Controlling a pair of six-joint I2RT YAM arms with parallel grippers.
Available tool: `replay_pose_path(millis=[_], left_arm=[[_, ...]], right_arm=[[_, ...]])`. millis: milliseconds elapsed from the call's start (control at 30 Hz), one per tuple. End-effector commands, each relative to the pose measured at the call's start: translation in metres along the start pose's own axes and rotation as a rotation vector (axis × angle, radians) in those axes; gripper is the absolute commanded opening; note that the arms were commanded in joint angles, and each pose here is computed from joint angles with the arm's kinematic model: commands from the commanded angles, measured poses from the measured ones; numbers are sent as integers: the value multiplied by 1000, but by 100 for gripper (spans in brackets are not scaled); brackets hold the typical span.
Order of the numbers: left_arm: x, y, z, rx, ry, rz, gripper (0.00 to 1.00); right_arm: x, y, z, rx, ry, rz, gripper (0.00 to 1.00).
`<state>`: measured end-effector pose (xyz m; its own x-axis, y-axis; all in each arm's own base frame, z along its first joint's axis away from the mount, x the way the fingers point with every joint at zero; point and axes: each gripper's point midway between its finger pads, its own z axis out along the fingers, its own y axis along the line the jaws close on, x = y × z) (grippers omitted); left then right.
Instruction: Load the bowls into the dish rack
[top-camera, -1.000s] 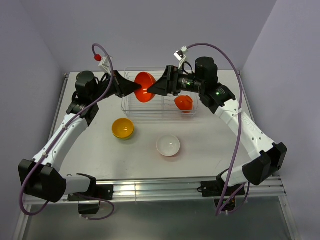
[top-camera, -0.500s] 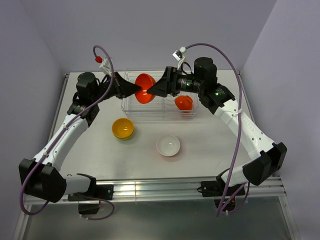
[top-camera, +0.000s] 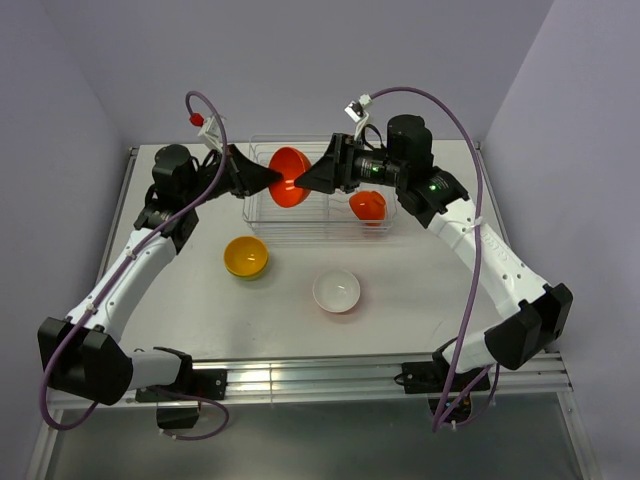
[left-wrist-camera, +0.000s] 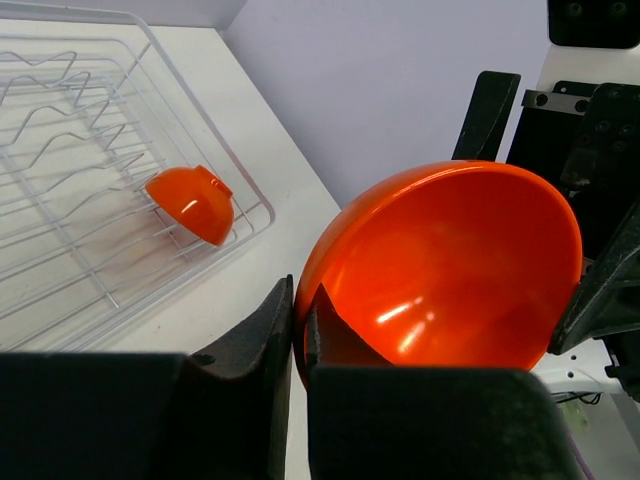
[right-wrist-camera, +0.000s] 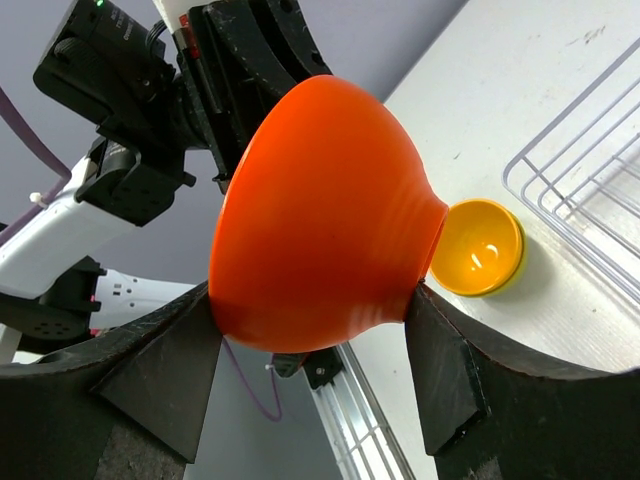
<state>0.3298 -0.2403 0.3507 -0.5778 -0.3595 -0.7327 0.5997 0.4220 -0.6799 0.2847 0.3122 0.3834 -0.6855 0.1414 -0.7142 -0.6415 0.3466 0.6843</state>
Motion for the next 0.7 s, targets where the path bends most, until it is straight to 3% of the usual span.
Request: replay_pose_path(millis=[0,33,167,267,667], left_arm=[[-3,-12,0,47,-5,33,14],[-2,-11,0,46,-1,30,18],[-1,-8,1,36,7,30,40],[-1,-7,2,27,16,31,51],[-6,2,-3,-36,13,66,82]], right_arm=[[-4,18,3,-79,-1,-50,4],[-4,17,3,-72,-3,-52,0],[-6,18,2,-72,-6,-62,0],[-7,17,3,-69,-4,-65,0],[-14,-22,2,82,-37,-60,0]])
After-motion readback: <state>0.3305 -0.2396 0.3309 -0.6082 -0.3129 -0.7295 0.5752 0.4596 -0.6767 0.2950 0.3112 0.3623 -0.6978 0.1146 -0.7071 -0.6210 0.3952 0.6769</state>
